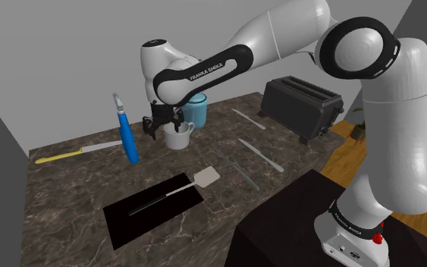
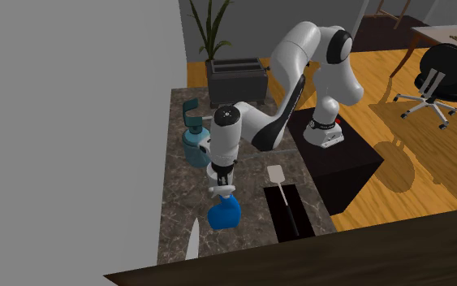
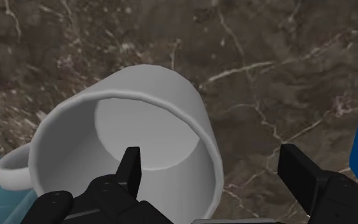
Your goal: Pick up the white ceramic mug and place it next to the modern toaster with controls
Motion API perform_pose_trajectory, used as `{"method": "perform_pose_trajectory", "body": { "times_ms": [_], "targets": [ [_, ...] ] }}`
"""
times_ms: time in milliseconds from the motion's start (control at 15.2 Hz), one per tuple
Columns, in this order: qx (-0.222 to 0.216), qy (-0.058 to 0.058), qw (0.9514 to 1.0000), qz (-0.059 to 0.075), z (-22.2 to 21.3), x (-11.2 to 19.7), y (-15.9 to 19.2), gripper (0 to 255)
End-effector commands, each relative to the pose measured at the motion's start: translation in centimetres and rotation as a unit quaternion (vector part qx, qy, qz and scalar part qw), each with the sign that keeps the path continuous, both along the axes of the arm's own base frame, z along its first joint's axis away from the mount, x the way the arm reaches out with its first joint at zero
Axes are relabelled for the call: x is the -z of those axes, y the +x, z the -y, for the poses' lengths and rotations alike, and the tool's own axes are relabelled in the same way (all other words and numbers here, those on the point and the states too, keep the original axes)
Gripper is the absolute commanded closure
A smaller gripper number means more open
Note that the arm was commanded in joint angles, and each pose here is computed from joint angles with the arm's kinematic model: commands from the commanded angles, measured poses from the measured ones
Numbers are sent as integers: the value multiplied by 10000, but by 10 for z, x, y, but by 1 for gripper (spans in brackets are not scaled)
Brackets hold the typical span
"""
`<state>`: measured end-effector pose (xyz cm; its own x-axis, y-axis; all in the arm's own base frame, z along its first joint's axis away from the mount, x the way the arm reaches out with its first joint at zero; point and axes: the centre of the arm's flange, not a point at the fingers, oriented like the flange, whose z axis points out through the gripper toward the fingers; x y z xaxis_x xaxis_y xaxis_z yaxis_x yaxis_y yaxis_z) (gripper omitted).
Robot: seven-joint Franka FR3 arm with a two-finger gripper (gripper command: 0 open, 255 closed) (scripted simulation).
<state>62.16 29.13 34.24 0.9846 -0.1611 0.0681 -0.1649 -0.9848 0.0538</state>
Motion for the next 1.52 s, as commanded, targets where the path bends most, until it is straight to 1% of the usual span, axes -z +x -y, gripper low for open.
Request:
{"method": "perform_pose_trajectory", "body": {
  "times_ms": [0, 396, 462, 1056, 1452],
  "targets": [
    [0, 1, 10000, 3, 0, 4, 0, 0],
    [0, 1, 10000, 2, 0, 4, 0, 0],
    [0, 1, 10000, 2, 0, 4, 0, 255],
    [0, 1, 10000, 3, 0, 4, 0, 255],
    [0, 1, 10000, 3, 0, -28, 0, 255]
  ]
}}
